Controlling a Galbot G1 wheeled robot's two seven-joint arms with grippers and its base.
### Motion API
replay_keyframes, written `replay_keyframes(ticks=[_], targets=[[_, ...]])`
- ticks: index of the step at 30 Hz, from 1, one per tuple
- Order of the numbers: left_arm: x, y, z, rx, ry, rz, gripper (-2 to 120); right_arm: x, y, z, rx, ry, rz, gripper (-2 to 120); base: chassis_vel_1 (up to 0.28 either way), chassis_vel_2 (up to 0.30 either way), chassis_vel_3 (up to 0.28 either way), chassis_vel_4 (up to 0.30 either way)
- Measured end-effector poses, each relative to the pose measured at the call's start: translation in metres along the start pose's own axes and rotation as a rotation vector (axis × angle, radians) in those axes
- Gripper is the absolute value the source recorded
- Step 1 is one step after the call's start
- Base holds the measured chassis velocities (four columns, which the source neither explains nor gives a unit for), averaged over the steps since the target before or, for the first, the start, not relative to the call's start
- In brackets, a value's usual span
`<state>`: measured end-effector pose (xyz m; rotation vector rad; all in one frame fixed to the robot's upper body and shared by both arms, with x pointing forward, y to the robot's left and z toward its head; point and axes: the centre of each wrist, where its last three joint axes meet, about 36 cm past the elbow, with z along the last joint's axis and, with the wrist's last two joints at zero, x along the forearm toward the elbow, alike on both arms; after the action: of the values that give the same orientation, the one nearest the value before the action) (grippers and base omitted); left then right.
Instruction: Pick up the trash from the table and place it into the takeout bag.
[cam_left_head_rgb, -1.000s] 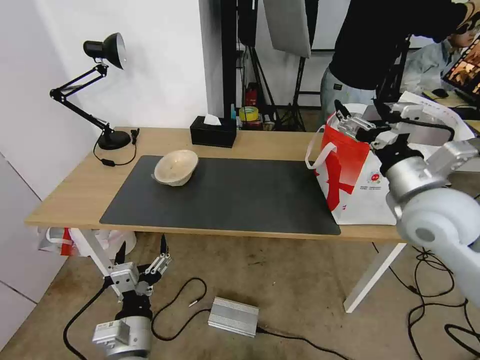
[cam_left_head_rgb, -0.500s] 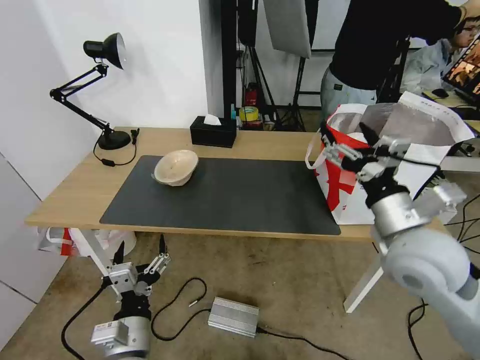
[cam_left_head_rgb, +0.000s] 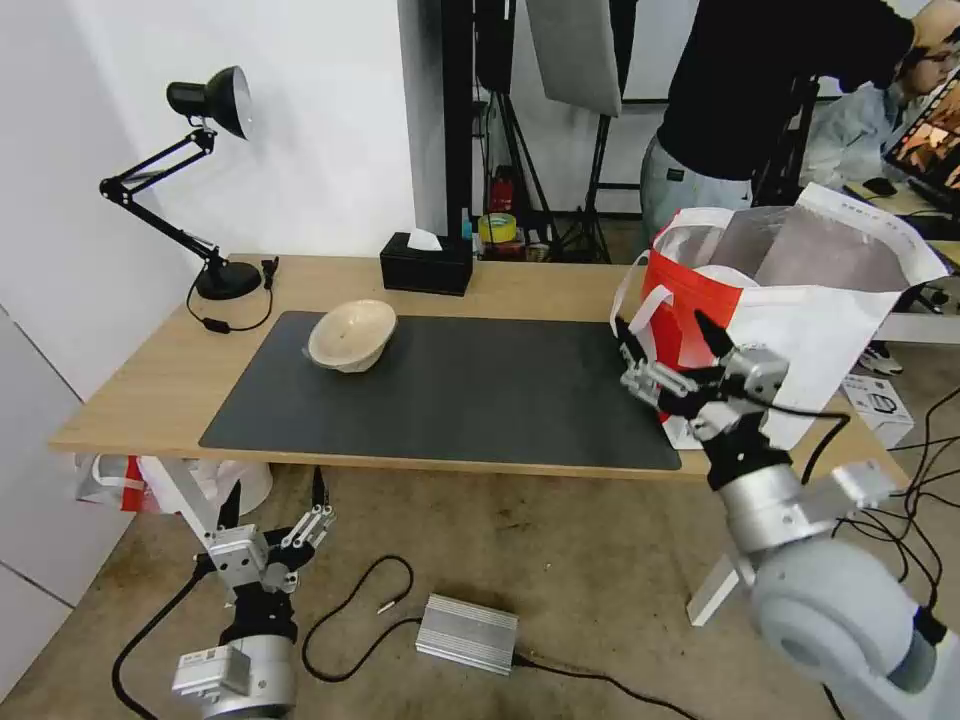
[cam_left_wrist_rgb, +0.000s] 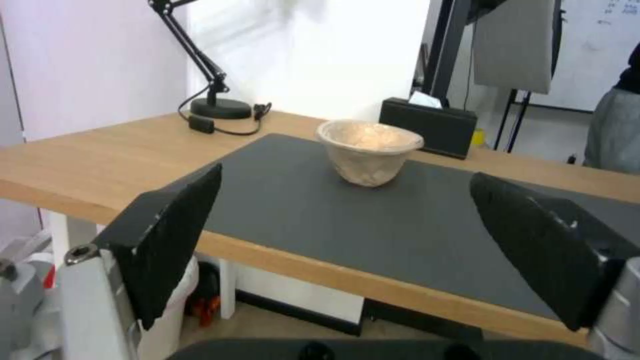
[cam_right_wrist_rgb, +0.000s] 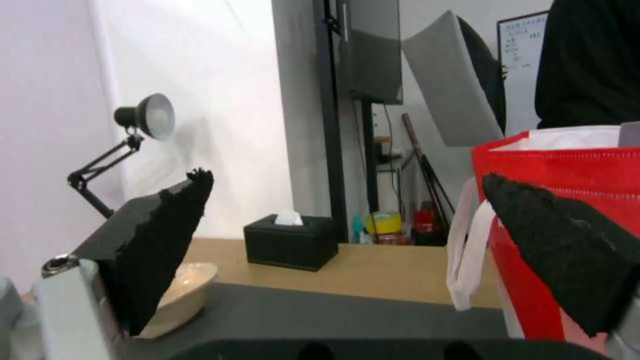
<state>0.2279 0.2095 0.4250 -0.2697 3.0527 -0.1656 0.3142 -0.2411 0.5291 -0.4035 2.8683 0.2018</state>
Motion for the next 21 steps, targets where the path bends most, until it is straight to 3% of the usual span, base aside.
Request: replay_keyframes(ticks=[21], targets=[[0.003,-0.001,-0.003,0.0,0.001,0.011,100,0.046,0.02,0.026,-0.016,0.08,0.02,100,0.0,0.0,0.0,0.0]])
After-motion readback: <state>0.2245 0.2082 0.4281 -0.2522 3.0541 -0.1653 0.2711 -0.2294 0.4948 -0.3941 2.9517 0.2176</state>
